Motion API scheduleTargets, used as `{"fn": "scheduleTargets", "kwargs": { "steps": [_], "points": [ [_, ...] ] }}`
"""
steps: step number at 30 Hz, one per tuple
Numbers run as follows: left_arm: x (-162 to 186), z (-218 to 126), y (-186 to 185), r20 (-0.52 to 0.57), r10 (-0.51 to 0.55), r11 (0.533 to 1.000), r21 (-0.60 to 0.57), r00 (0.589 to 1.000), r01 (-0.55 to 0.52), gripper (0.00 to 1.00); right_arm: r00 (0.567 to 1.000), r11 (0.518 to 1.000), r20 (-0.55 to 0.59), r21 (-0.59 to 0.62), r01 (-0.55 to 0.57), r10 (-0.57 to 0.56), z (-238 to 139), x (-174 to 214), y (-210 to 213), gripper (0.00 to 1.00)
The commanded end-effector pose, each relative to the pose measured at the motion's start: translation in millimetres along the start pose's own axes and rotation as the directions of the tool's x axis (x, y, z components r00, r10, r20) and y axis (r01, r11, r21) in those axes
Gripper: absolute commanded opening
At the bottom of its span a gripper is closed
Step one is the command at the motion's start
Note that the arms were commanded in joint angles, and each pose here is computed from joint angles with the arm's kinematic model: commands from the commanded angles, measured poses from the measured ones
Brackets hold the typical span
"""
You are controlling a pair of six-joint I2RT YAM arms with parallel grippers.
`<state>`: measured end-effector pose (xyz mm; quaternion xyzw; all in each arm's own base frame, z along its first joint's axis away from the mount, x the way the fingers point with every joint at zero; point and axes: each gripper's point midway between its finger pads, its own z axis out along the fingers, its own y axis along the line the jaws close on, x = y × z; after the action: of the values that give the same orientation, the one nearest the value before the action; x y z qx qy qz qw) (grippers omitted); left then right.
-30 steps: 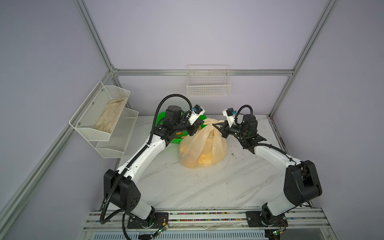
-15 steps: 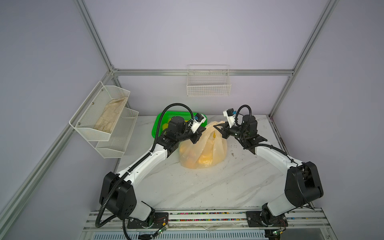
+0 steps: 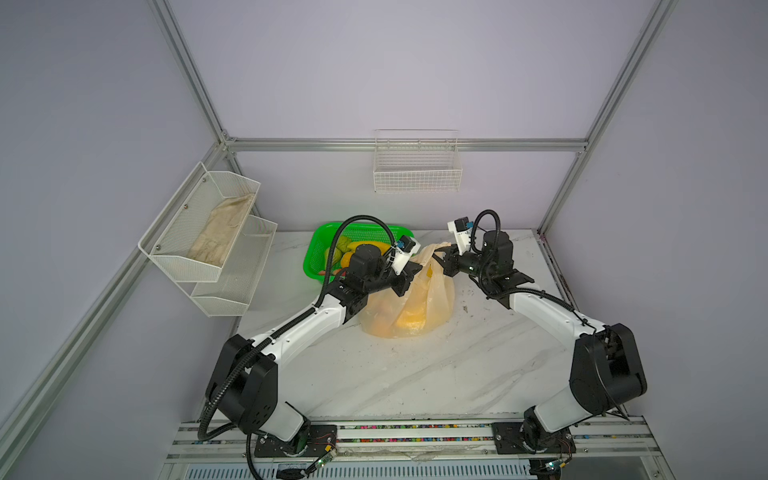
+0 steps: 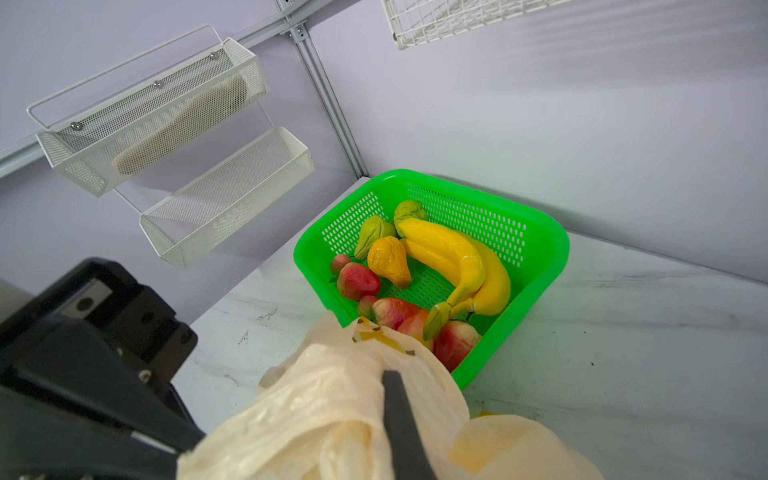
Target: Place the fake fruits into the plastic bag and tie a complex knot
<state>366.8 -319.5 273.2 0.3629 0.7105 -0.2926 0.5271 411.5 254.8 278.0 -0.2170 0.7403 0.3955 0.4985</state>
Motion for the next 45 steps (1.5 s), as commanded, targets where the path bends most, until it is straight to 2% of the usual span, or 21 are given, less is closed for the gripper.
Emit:
{"fn": "scheduleTargets", "kwargs": {
  "steps": [1, 5, 16, 24, 39, 45],
  "points": [
    [20, 11, -1, -0.032, -0.039, 0.999, -0.017, 0.999, 0.038, 0.00, 0.997, 1.000, 0.082, 0.009, 0.007, -0.008, -8, -30, 9, 0.06],
    [26, 16, 13, -0.043, 0.008, 0.996, -0.085, 0.999, -0.011, 0.00, 0.998, 1.000, 0.062, 0.000, 0.023, -0.023, -10, -28, 13, 0.09],
    [31, 35, 15, -0.035, 0.000, 0.998, -0.056, 0.999, -0.002, 0.00, 0.998, 0.999, 0.069, -0.034, 0.005, -0.003, -10, -27, 17, 0.10],
    [31, 34, 20, -0.039, 0.010, 0.996, -0.085, 0.999, -0.013, 0.00, 0.999, 0.999, 0.023, -0.020, 0.029, -0.029, -12, -19, 17, 0.16],
    [36, 29, 24, -0.067, 0.041, 0.992, -0.114, 0.997, -0.049, 0.00, 0.997, 0.997, -0.047, -0.052, 0.063, -0.065, -3, -2, 15, 0.15],
    [39, 28, 27, -0.093, 0.069, 0.988, -0.128, 0.993, -0.081, 0.00, 0.995, 0.996, -0.056, -0.051, 0.074, -0.077, -1, 3, 10, 0.19]
  ]
}}
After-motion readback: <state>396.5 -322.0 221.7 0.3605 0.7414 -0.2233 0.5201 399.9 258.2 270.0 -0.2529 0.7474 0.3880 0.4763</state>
